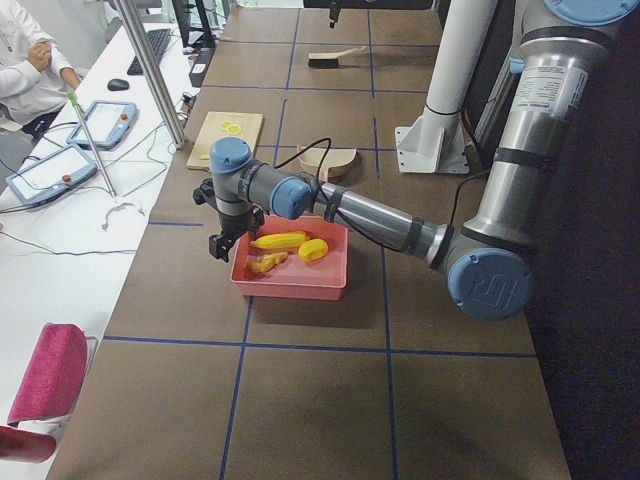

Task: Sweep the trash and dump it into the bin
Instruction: 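Open the right gripper and withdraw it from the brush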

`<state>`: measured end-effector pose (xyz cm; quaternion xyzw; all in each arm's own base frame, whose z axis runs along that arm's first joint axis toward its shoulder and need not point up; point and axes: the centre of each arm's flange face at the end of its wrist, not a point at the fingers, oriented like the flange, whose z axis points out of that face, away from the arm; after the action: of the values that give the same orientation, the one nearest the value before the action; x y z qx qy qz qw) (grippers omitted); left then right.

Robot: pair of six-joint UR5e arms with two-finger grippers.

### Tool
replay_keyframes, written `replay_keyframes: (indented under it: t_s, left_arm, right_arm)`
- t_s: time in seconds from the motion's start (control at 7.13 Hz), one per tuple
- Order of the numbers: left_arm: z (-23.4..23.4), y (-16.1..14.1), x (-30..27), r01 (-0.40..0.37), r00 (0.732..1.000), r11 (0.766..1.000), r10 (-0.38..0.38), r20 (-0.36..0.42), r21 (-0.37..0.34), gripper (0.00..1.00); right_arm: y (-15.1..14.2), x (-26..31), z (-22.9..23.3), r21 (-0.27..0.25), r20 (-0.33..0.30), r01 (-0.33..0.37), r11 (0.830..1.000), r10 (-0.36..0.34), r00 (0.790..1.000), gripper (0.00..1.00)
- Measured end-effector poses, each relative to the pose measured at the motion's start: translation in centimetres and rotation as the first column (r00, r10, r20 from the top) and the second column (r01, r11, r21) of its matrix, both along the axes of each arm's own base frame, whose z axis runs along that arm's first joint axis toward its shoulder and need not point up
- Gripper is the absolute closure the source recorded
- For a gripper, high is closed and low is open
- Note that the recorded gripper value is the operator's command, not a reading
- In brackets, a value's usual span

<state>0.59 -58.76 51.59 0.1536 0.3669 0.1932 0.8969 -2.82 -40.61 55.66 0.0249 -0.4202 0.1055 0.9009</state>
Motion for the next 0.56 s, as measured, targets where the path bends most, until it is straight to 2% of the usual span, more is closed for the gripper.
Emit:
replay_keyframes:
  t_s: [0.14,0.28,0.56]
  left_arm:
    - [3.3,-0.3,-3.2,0.050,0.997,0.995,-0.055,-0.056,-0.091,0.01]
    - [5.2,-0.6,-4.5,0.071,0.993,0.986,-0.084,-0.082,-0.154,0.01]
    - [5.7,-2.1,-5.0,0.081,0.991,0.964,-0.105,-0.080,-0.254,0.00]
  right_arm:
    - [-2.7,2.7,-0.7,0.014,-0.049,0.033,0.999,-0.032,0.998,0.00]
    - [-4.4,4.9,-1.0,0.019,-0.080,0.071,0.997,-0.070,0.994,0.00]
    - [-5.3,6.8,0.2,0.015,-0.089,0.126,0.992,-0.124,0.988,0.00]
